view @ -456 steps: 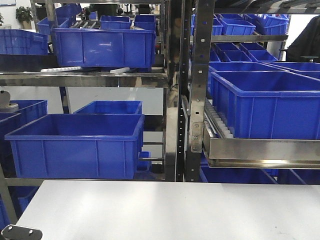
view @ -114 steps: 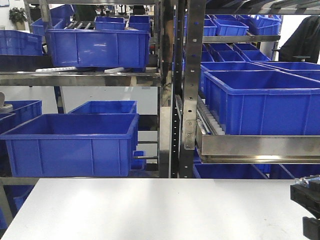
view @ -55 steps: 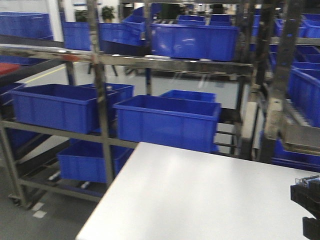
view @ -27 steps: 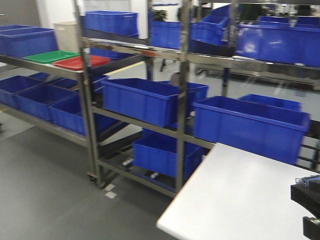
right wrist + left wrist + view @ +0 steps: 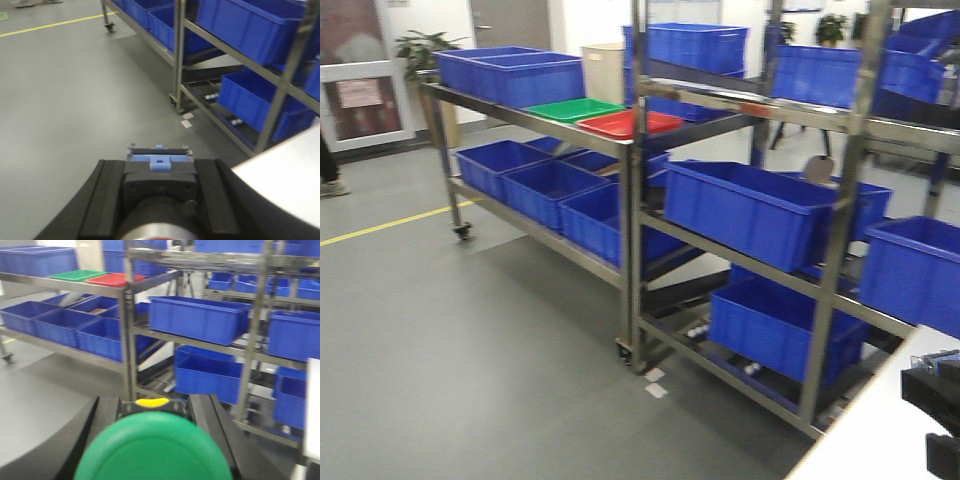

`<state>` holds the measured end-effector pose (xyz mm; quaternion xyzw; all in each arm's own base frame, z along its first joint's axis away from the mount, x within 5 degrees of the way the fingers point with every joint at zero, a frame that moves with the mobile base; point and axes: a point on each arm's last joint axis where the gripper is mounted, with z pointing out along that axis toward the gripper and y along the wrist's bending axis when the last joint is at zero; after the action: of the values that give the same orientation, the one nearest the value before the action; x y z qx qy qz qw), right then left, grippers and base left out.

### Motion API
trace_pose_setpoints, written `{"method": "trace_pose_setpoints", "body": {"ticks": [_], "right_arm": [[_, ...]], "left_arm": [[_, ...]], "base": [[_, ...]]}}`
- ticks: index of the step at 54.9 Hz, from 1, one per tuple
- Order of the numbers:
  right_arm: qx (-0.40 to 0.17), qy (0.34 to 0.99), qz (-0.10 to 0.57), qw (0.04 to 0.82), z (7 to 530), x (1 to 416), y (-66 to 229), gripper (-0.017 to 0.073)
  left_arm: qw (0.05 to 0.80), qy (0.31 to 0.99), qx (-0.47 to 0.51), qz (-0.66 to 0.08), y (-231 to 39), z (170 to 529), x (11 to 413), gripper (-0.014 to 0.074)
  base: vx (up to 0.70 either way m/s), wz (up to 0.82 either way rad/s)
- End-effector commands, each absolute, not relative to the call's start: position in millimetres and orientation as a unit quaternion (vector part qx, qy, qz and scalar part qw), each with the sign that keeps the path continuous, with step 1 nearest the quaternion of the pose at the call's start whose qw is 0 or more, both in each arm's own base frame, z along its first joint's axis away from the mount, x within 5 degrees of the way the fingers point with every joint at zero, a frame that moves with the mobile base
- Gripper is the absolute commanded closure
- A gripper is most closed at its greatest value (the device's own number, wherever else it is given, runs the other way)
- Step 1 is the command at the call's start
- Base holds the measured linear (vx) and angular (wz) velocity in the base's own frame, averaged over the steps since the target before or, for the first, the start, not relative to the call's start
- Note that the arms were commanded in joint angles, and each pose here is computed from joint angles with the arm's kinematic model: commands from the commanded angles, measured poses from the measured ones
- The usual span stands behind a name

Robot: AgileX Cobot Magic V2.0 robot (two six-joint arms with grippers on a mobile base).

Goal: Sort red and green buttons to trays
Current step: 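Drive the base to the shelf with green and red trays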

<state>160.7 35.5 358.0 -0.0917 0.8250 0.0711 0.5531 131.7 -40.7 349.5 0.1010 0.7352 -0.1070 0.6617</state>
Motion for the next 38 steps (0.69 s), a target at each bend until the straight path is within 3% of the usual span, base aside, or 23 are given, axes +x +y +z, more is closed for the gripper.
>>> {"method": "trace_pose_setpoints", "body": {"ticks": [1,38], "right_arm": [[-0.087,0.789,0.074,0.603,376.9,160.7,35.3,0.0568],[-0.088,0.789,0.073,0.603,376.8,160.6,35.3,0.0568]], "left_arm": [[0.702,0.694,0.094,-0.126,-41.9,367.4,129.7,0.0594],[0.702,0.694,0.094,-0.126,-41.9,367.4,129.7,0.0594]], "base": [[0.12,0.47],[0.19,0.51]]}}
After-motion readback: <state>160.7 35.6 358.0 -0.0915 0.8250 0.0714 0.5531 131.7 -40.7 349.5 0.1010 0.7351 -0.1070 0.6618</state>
